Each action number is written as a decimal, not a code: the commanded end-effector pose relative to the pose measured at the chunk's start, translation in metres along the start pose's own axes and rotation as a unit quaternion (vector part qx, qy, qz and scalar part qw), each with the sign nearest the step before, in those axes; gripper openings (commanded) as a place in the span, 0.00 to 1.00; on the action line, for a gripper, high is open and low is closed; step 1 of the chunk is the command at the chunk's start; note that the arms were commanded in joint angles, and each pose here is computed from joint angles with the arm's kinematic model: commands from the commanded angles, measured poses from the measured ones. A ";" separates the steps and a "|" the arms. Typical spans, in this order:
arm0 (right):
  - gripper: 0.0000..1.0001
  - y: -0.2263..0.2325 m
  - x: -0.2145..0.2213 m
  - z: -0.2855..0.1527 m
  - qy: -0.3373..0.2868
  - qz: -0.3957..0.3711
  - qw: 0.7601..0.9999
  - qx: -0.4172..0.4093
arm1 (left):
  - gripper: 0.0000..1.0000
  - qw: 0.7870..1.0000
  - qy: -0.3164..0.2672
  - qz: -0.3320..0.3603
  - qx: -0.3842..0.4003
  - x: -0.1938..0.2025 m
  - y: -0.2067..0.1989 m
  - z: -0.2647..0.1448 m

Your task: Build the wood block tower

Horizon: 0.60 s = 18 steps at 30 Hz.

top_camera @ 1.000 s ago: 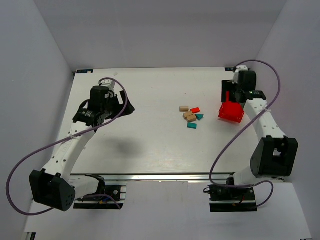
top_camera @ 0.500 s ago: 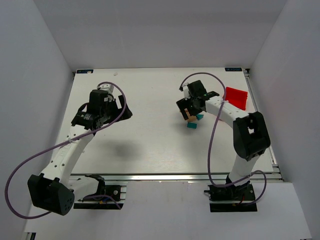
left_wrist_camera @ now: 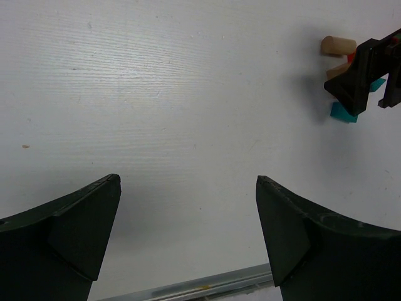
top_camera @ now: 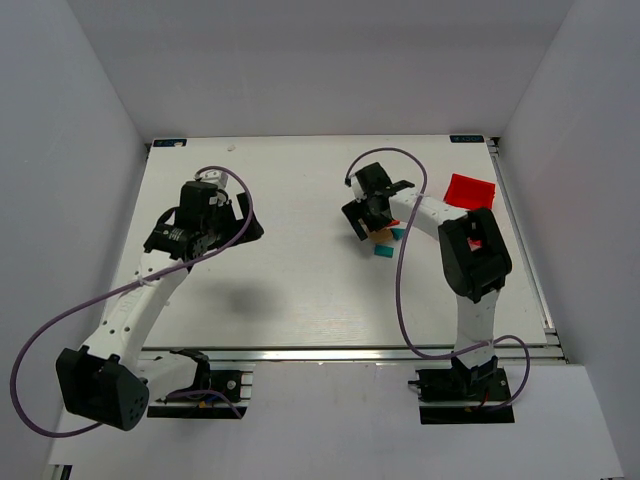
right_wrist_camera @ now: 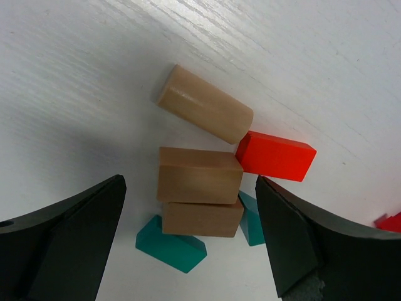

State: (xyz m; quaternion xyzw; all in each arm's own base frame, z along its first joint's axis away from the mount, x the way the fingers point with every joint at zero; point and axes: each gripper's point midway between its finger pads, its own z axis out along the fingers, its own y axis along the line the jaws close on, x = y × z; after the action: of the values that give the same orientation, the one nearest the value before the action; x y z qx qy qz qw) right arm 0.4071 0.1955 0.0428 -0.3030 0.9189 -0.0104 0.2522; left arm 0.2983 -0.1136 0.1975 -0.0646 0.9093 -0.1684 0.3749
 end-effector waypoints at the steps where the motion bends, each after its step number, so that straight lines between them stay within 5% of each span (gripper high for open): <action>1: 0.89 -0.006 -0.014 0.003 -0.012 0.004 1.000 0.016 | 0.98 1.000 -0.007 0.004 -0.009 -0.004 0.003 0.001; 7: 0.78 0.003 -0.013 0.007 -0.011 0.007 1.000 -0.006 | 0.98 1.000 -0.006 0.003 -0.011 -0.005 0.004 0.003; 10: 0.55 0.002 -0.015 0.006 -0.015 0.011 1.000 -0.004 | 0.98 1.000 -0.006 0.003 -0.010 -0.005 0.003 0.004; 14: 0.37 0.003 -0.022 -0.003 -0.029 0.007 1.000 -0.007 | 0.98 1.000 -0.006 0.002 -0.010 -0.005 0.003 0.003; 18: 0.34 0.011 -0.034 -0.021 -0.056 -0.032 0.998 -0.022 | 0.98 1.000 -0.006 0.000 -0.009 -0.004 0.003 0.002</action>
State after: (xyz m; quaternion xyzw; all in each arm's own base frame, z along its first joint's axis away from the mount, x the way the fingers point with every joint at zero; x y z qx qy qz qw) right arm 0.4056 0.2007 0.0316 -0.3108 0.9195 -0.0035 0.2406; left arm 0.3011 -0.1119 0.1904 -0.0685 0.9138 -0.1589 0.3674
